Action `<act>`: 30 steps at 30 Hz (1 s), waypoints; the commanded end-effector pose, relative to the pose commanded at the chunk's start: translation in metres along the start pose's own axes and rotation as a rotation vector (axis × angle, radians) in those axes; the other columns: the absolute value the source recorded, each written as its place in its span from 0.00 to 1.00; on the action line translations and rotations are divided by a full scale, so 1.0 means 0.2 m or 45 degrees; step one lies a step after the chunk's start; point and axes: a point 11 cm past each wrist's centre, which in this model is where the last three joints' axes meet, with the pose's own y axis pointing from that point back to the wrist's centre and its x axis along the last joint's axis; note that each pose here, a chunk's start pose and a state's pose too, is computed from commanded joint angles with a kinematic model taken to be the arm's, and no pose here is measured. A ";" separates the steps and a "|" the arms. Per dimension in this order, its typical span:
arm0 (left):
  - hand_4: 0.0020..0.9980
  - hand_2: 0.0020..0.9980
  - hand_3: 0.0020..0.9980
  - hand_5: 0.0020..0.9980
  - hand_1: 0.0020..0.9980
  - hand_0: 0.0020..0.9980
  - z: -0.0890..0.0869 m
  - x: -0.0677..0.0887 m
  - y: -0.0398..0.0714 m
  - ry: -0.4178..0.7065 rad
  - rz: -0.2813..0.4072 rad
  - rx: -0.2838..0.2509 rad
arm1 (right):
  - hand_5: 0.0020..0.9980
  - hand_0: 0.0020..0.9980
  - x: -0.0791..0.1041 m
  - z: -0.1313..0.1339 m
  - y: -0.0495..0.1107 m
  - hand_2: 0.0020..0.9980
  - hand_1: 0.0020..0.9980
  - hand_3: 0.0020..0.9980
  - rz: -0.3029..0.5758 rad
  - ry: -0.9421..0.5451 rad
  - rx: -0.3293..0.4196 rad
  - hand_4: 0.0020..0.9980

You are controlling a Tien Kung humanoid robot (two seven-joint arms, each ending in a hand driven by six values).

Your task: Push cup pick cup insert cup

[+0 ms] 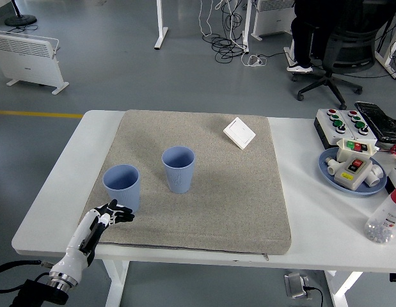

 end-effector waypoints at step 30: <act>0.61 0.56 0.52 1.00 0.63 0.74 -0.05 0.06 -0.16 -0.164 -0.011 0.085 | 0.48 0.76 0.01 0.03 0.00 0.66 0.63 0.56 0.006 0.005 -0.018 0.07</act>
